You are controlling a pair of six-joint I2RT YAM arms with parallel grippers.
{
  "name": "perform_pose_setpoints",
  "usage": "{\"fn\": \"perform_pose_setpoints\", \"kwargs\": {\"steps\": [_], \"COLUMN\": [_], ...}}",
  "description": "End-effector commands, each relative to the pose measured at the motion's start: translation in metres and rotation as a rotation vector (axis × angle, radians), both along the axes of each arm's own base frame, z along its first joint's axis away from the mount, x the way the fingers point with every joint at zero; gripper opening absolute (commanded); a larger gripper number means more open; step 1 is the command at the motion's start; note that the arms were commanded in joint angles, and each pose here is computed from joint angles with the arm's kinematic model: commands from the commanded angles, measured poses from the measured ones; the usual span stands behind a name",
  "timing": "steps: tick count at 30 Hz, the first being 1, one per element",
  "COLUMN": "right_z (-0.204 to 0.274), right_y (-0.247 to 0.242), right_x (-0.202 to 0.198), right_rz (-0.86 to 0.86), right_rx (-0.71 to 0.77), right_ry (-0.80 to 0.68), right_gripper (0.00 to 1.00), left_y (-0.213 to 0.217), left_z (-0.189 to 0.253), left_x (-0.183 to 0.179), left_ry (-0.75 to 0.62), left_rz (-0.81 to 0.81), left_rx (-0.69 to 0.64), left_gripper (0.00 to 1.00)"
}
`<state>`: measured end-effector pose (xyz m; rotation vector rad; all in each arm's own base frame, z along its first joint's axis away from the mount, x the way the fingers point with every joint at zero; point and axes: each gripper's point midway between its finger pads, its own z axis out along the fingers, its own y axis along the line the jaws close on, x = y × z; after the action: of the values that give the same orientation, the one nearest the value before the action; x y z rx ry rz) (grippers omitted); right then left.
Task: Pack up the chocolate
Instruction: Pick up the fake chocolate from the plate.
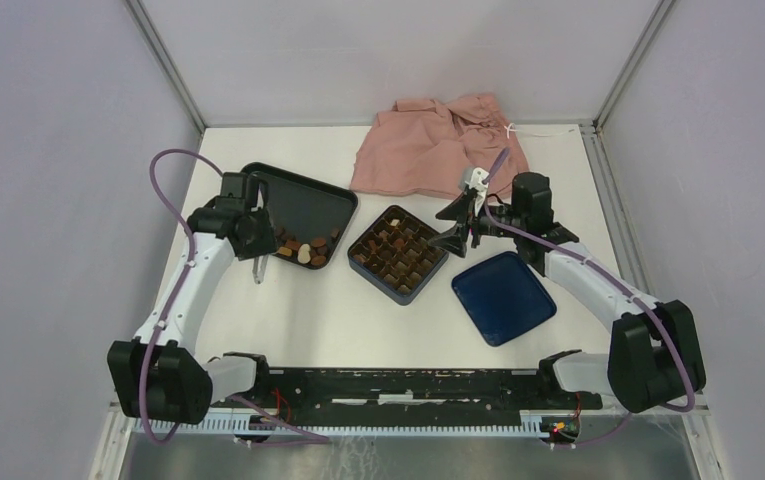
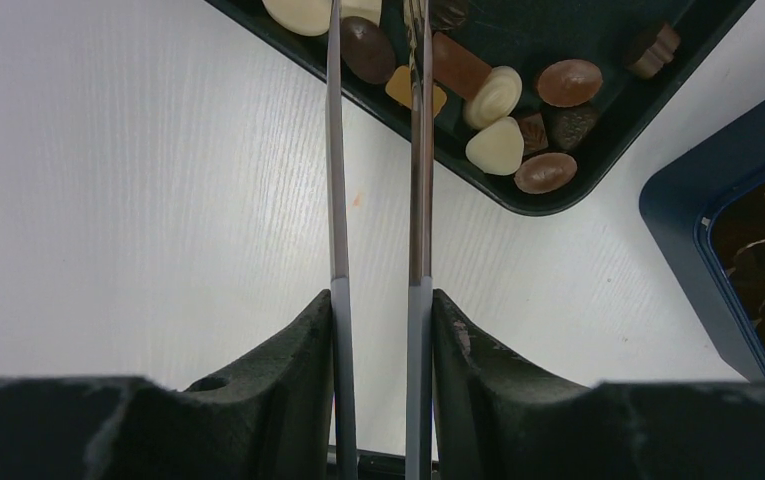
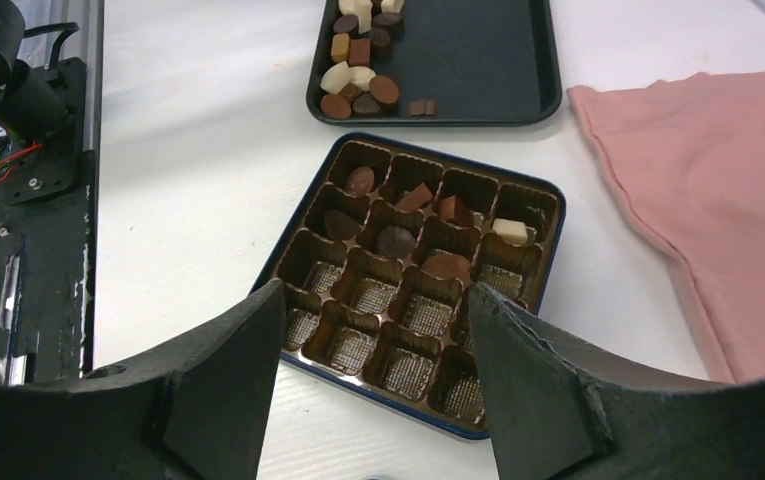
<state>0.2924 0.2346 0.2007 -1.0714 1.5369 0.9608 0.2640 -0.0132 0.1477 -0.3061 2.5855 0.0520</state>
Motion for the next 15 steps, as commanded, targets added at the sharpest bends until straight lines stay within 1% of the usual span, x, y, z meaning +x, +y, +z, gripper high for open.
{"fn": "perform_pose_setpoints", "kwargs": {"steps": [1, 9, 15], "right_z": [0.011, 0.007, 0.006], "right_y": [0.005, 0.005, 0.004], "right_x": [0.004, 0.006, 0.005], "right_rz": [0.032, 0.028, 0.028], "right_rx": [-0.005, -0.017, -0.018], "right_ry": [-0.053, -0.046, -0.046], "right_gripper": [0.73, 0.73, 0.73], "left_y": [0.0, 0.009, 0.007], "left_z": [0.014, 0.005, -0.002], "left_x": [0.016, 0.013, 0.011], "left_ry": [-0.037, -0.004, 0.018], "left_rz": [-0.057, -0.02, -0.023], "left_rx": [0.012, 0.05, 0.034], "left_gripper": [0.43, 0.44, 0.44]}}
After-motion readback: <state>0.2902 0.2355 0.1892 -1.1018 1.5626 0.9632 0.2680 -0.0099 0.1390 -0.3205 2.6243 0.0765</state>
